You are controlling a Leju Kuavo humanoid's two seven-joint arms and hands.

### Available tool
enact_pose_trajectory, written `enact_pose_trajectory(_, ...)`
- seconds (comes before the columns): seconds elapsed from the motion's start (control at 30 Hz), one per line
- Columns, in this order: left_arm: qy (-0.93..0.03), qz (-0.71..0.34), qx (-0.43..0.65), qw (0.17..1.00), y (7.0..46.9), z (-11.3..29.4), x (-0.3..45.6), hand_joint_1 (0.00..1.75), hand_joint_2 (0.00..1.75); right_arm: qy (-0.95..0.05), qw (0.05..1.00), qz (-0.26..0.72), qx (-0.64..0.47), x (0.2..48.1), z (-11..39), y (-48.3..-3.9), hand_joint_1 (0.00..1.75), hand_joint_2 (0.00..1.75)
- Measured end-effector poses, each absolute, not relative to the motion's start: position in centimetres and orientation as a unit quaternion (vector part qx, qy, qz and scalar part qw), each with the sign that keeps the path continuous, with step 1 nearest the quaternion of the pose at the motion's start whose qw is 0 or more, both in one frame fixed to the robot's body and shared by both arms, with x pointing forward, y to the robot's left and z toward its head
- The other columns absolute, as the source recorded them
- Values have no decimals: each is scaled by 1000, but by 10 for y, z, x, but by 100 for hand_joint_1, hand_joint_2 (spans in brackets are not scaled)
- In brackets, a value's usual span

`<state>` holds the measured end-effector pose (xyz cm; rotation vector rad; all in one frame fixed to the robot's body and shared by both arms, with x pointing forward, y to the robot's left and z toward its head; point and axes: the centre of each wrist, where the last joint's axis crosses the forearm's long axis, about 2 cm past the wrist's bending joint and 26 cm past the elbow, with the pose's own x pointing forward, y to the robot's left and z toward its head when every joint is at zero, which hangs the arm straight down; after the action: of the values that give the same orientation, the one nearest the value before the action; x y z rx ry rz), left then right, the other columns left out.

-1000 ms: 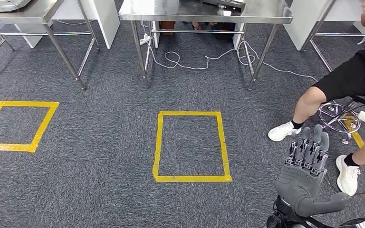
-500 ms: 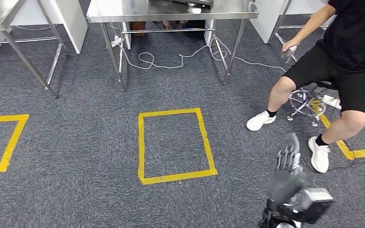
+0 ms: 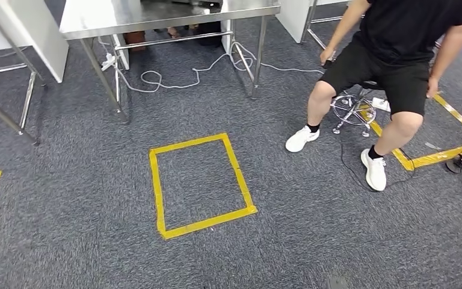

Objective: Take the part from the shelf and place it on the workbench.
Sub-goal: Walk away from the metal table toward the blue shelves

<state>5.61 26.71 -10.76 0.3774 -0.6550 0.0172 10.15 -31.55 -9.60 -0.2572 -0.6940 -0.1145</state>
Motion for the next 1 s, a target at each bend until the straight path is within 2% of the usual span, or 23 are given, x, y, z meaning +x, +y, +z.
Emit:
enact_pose_trajectory(0.17, -317, 7, 185, 930, 268, -108, 52, 0, 0, -291, 948, -62, -116, 91, -101, -312, 0, 0)
enact_pose_trajectory(0.4, -322, 3, 184, 929, 268, -108, 50, 0, 0, -95, 991, -54, -74, 66, -108, -301, 0, 0)
enact_pose_trajectory(0.5, -323, 1, 182, 929, 267, -108, 50, 0, 0, -43, 997, -31, -62, 57, -109, -295, 0, 0)
enact_pose_trajectory(1.0, -321, -13, 180, 930, 267, -108, 52, 0, 0, -34, 997, 13, -62, 59, -109, -284, 0, 0)
